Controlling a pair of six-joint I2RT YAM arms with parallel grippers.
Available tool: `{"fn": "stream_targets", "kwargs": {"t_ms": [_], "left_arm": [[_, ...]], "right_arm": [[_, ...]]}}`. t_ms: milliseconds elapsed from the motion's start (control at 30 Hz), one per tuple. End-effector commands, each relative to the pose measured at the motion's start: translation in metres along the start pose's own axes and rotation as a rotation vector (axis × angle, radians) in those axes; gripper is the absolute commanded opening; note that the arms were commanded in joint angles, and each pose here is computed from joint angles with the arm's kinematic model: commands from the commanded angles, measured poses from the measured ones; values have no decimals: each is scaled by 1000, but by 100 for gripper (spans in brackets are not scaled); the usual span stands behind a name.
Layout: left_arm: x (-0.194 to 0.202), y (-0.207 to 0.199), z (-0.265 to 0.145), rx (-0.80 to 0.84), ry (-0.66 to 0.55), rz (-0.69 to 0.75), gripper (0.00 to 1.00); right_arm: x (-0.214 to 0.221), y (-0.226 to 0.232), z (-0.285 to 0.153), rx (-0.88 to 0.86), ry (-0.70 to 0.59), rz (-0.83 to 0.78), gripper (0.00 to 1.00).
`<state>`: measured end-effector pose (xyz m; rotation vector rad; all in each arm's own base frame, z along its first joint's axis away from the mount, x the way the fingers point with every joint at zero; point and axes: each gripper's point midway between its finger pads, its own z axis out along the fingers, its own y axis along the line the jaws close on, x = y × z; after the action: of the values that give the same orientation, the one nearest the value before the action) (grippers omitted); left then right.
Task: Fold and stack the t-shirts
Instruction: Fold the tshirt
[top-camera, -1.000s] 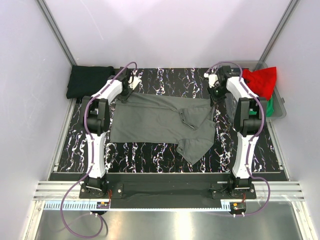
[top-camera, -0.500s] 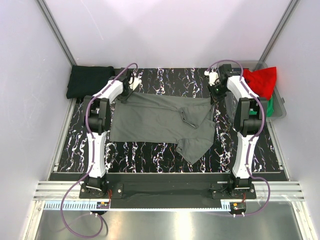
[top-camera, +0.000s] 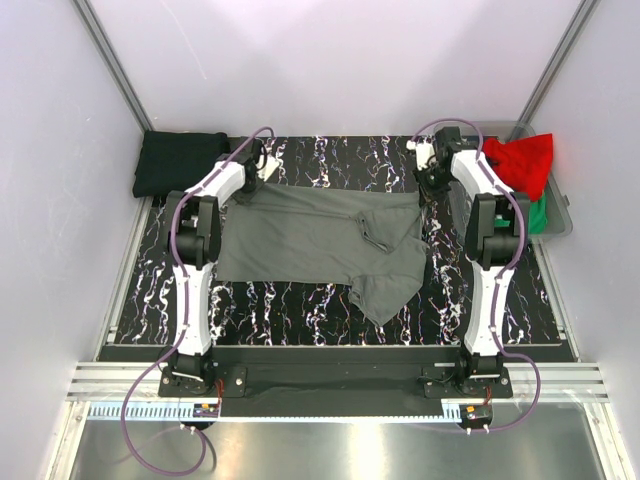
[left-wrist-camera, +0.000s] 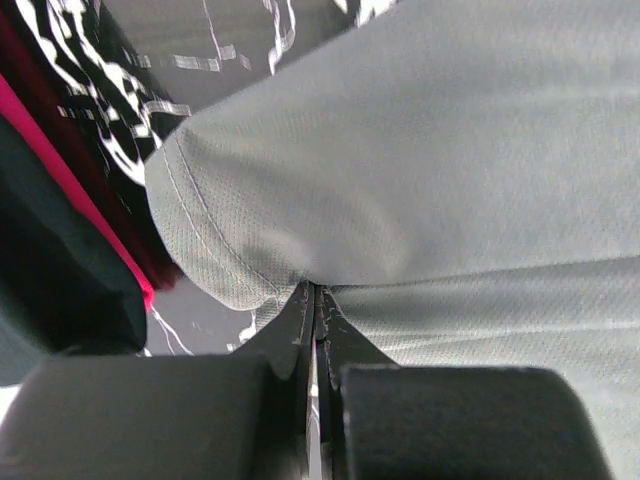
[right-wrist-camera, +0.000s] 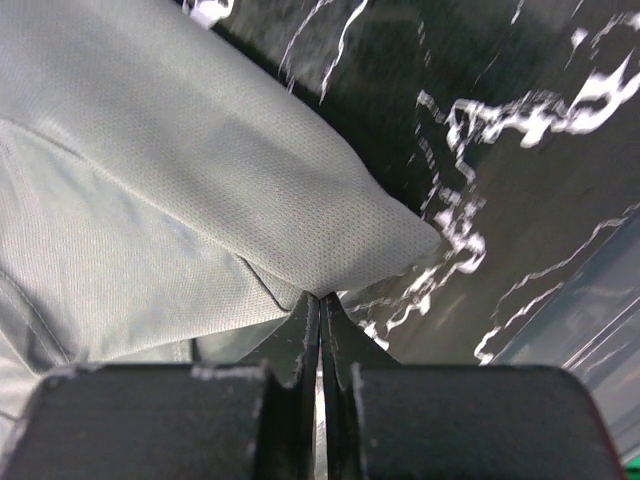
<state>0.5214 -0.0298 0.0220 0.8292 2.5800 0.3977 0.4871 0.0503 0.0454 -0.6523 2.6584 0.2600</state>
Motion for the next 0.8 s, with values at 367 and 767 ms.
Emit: {"fn": "stream_targets", "kwargs": {"t_ms": [367, 767], "left_arm": [[-6, 32, -51, -102, -63, -34, 0], [2, 24, -66, -68, -73, -25, 15]], "right_arm": [[-48, -18, 12, 64, -81, -80, 9], [-58, -2, -68, 119, -161, -106, 34]]}}
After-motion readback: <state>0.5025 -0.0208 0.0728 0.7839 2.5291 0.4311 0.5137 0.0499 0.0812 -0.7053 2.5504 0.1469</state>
